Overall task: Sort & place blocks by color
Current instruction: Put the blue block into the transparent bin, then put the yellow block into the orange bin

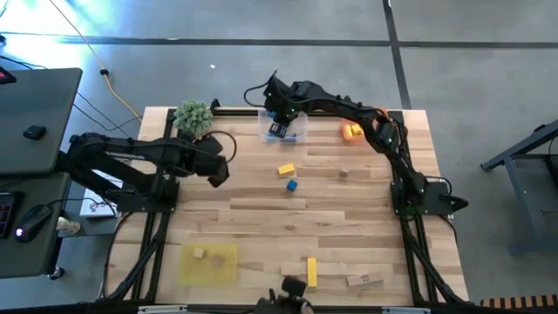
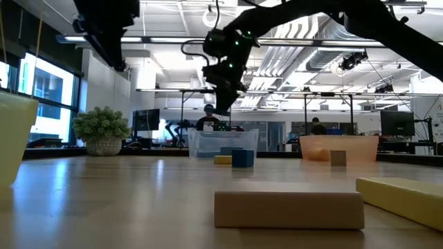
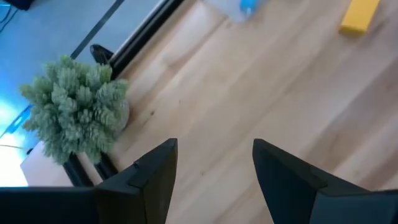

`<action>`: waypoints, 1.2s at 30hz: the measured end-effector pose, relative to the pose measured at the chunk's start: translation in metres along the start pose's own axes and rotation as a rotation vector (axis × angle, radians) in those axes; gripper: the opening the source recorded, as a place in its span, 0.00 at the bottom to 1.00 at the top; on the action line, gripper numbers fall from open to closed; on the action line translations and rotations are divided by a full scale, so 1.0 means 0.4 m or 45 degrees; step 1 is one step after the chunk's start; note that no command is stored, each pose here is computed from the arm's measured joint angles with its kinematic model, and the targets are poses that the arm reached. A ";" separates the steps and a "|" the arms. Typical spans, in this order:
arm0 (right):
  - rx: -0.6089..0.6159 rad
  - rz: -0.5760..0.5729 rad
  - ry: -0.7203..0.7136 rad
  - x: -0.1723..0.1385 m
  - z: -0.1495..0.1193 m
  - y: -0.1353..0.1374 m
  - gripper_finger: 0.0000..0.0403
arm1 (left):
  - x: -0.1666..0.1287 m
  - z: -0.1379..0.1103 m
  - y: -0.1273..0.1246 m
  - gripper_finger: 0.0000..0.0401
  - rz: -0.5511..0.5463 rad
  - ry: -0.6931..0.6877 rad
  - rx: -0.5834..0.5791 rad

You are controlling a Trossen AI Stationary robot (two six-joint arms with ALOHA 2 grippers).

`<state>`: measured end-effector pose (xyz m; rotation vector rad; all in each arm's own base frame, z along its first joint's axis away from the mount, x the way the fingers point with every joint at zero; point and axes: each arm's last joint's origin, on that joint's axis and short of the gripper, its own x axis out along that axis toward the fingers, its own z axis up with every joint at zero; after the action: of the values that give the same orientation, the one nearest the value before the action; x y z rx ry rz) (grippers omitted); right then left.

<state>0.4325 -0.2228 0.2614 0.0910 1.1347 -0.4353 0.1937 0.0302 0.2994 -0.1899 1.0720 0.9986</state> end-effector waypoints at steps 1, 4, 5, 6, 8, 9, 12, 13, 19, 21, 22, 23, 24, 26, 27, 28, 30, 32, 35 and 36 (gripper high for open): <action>0.011 -0.001 0.009 0.007 -0.005 -0.012 0.18 | 0.005 0.007 0.003 0.49 -0.001 -0.008 -0.011; 0.036 0.005 0.049 0.031 -0.023 -0.035 0.18 | 0.020 0.033 0.013 0.49 -0.012 -0.048 -0.039; 0.044 0.009 0.056 0.040 -0.028 -0.042 0.18 | 0.025 0.043 0.015 0.49 -0.020 -0.067 -0.050; 0.052 0.016 0.065 0.048 -0.034 -0.049 0.18 | 0.030 0.053 0.019 0.49 -0.030 -0.084 -0.056; 0.071 0.048 0.097 0.065 -0.049 -0.060 0.18 | 0.039 0.073 0.024 0.49 -0.063 -0.120 -0.065; 0.090 0.062 0.109 0.075 -0.056 -0.063 0.18 | 0.043 0.083 0.027 0.49 -0.086 -0.136 -0.068; 0.124 0.083 0.154 0.101 -0.078 -0.070 0.18 | 0.055 0.113 0.038 0.49 -0.154 -0.192 -0.085; 0.135 0.090 0.168 0.107 -0.084 -0.071 0.18 | 0.059 0.123 0.042 0.49 -0.177 -0.211 -0.093; 0.142 0.110 0.244 0.141 -0.116 -0.061 0.18 | 0.077 0.171 0.068 0.49 -0.282 -0.326 -0.144; 0.139 0.113 0.260 0.147 -0.122 -0.057 0.18 | 0.087 0.184 0.072 0.49 -0.321 -0.338 -0.154; 0.138 0.114 0.266 0.149 -0.125 -0.056 0.18 | 0.094 0.188 0.075 0.49 -0.341 -0.335 -0.156; 0.137 0.114 0.267 0.150 -0.125 -0.054 0.18 | 0.100 0.193 0.076 0.49 -0.364 -0.333 -0.153; 0.136 0.110 0.261 0.150 -0.124 -0.054 0.18 | 0.107 0.197 0.076 0.49 -0.388 -0.327 -0.152; 0.139 0.102 0.244 0.150 -0.120 -0.052 0.21 | 0.126 0.201 0.072 0.49 -0.410 -0.290 -0.149; 0.148 0.102 0.243 0.150 -0.119 -0.052 0.23 | 0.136 0.204 0.070 0.49 -0.412 -0.272 -0.148; 0.158 0.101 0.244 0.150 -0.119 -0.052 0.25 | 0.144 0.205 0.068 0.49 -0.406 -0.258 -0.145; 0.166 0.099 0.244 0.150 -0.120 -0.052 0.29 | 0.161 0.208 0.061 0.49 -0.396 -0.231 -0.135; 0.165 0.100 0.244 0.150 -0.119 -0.051 0.33 | 0.178 0.210 0.053 0.49 -0.387 -0.208 -0.103; 0.152 0.101 0.244 0.143 -0.115 -0.052 0.38 | 0.201 0.215 0.037 0.49 -0.412 -0.178 -0.064; 0.148 0.101 0.240 0.138 -0.112 -0.053 0.39 | 0.209 0.217 0.031 0.49 -0.431 -0.169 -0.058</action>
<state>0.4053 -0.2451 0.1961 0.2826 1.2859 -0.4287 0.2491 0.1360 0.2805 -0.3266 0.8616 0.7199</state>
